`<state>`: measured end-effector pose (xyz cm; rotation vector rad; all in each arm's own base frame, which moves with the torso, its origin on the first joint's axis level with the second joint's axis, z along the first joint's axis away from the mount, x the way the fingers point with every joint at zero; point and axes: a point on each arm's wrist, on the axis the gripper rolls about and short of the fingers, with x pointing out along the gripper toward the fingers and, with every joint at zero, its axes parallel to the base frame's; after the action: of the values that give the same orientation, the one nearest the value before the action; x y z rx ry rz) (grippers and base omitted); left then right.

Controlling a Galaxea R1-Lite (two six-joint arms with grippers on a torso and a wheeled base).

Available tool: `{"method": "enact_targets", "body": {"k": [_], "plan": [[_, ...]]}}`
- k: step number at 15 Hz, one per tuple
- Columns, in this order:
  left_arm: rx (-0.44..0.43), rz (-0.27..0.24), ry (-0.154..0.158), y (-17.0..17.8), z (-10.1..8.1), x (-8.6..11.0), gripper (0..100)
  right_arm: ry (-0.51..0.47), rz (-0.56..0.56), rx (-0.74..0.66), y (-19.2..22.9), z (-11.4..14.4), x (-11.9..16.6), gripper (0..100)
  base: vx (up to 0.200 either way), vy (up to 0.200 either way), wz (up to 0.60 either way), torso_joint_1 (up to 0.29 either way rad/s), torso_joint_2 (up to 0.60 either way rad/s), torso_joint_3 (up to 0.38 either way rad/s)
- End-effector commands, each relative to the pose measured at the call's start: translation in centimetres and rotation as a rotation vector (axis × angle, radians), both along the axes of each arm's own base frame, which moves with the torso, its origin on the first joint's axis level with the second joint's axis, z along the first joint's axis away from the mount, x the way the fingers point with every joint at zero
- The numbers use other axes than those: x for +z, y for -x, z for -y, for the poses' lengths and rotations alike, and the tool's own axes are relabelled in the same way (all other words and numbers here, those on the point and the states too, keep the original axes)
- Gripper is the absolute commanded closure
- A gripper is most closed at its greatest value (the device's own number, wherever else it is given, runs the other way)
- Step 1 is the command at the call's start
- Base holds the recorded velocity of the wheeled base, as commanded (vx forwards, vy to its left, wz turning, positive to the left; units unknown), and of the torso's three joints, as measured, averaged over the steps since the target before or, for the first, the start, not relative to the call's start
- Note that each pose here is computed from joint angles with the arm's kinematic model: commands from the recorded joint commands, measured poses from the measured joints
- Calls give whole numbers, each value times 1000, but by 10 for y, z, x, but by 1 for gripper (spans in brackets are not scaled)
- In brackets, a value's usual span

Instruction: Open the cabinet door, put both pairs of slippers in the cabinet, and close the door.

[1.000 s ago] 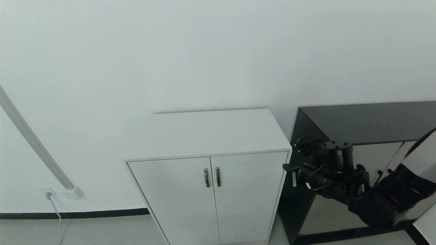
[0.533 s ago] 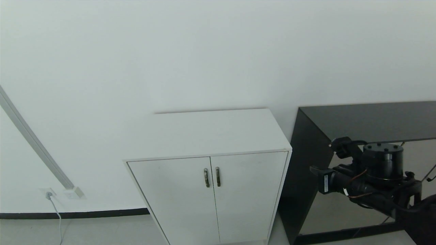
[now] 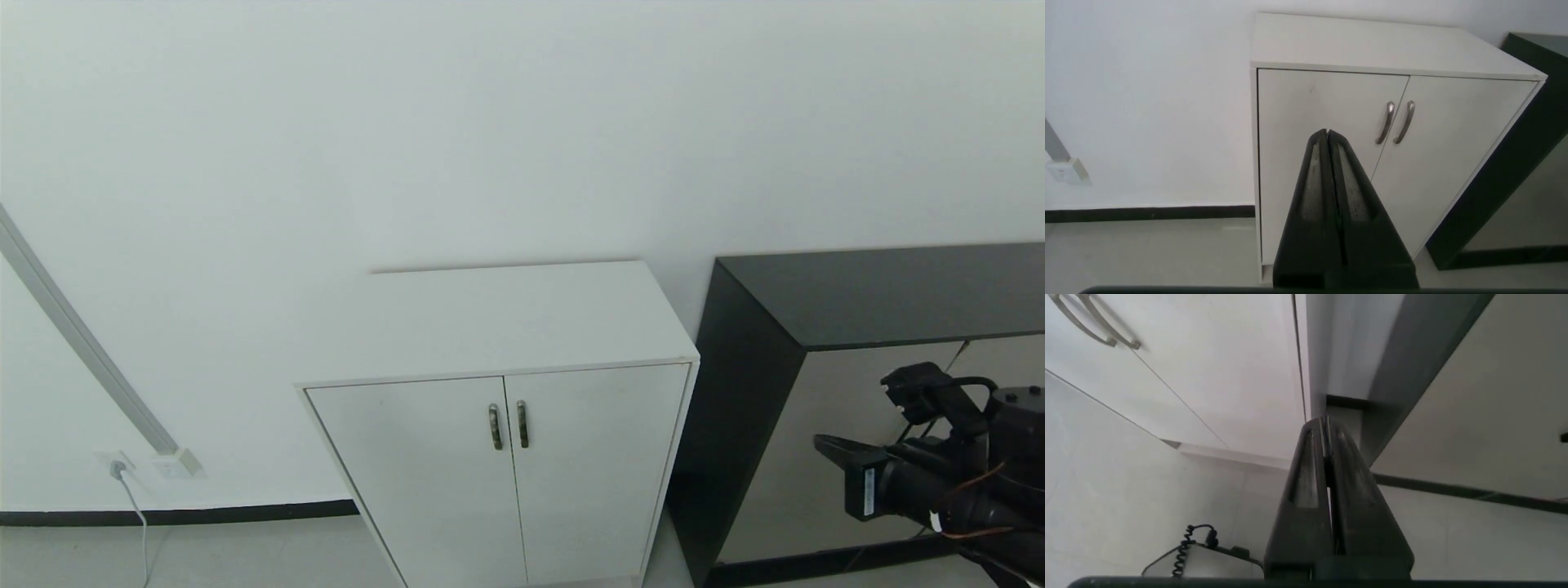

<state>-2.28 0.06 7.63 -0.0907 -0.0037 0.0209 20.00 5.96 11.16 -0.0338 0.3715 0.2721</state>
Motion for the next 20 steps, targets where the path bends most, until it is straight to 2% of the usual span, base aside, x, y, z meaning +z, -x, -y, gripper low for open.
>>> {"method": "enact_targets", "body": {"k": [1, 7, 13, 20], "plan": [[0, -1, 0, 0, 0, 0, 100, -2, 30, -2, 14, 5, 5, 100, 0, 0, 0, 0, 0, 0], [-1, -1, 1, 0, 0, 0, 100, -18, 113, -33, 55, 22, 15, 100, 0, 0, 0, 0, 0, 0], [0, -1, 1, 0, 0, 0, 100, -30, 148, -40, 84, 31, 11, 100, 0, 0, 0, 0, 0, 0], [0, -1, 1, 0, 0, 0, 100, -32, 100, -11, 132, 42, 5, 100, 0, 0, 0, 0, 0, 0]]}}
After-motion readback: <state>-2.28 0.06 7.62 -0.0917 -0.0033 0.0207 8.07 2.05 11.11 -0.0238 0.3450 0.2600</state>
